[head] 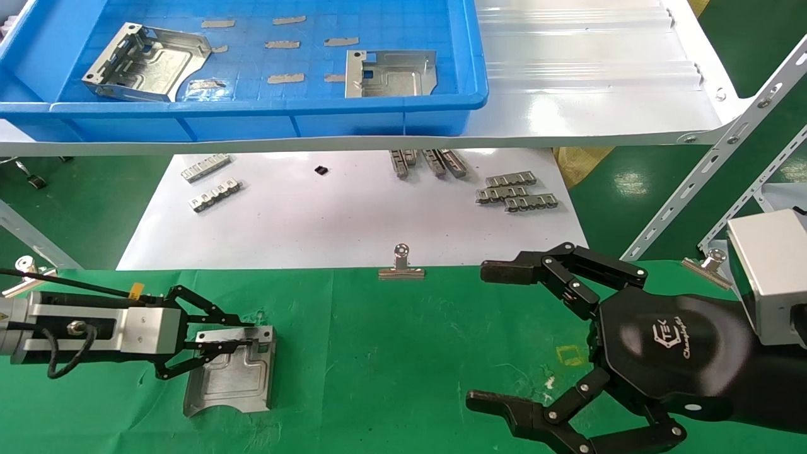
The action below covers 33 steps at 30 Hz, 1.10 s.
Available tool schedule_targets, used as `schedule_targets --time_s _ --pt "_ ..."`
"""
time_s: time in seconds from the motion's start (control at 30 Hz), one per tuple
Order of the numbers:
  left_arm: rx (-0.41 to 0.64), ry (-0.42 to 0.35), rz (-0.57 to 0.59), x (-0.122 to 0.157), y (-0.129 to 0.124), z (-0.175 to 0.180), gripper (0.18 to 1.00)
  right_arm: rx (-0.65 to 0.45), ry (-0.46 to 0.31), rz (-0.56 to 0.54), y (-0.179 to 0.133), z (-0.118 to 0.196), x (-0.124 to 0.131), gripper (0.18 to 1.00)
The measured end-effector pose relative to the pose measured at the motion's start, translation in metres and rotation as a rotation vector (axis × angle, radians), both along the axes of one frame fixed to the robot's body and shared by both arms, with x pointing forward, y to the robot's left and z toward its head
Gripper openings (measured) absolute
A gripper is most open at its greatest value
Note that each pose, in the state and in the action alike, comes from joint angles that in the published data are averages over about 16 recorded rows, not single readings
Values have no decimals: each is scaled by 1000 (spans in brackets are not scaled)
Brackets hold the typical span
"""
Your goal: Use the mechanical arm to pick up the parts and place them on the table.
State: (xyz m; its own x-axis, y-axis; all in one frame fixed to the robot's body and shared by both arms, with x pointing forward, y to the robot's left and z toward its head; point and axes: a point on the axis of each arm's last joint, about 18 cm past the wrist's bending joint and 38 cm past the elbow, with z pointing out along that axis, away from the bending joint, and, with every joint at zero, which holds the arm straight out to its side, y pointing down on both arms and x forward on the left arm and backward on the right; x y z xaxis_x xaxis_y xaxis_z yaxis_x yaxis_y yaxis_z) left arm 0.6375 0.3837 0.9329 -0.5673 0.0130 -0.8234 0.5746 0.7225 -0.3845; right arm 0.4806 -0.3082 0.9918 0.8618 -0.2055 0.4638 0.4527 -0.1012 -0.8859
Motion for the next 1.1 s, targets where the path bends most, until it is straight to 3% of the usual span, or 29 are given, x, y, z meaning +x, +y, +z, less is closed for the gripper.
schedule_targets --time_s 0.17,0.43,0.7,1.1 --pt "-39 0 4 -1 0 4 329 0 0 0 0 0 0 1001" --pt "-170 67 44 -3 0 10 431 0 0 0 0 0 0 1001" --pt "-245 124 81 -2 2 9 601 0 0 0 0 0 0 1001" --pt "-297 125 56 -4 -5 12 850 0 0 0 0 0 0 1001"
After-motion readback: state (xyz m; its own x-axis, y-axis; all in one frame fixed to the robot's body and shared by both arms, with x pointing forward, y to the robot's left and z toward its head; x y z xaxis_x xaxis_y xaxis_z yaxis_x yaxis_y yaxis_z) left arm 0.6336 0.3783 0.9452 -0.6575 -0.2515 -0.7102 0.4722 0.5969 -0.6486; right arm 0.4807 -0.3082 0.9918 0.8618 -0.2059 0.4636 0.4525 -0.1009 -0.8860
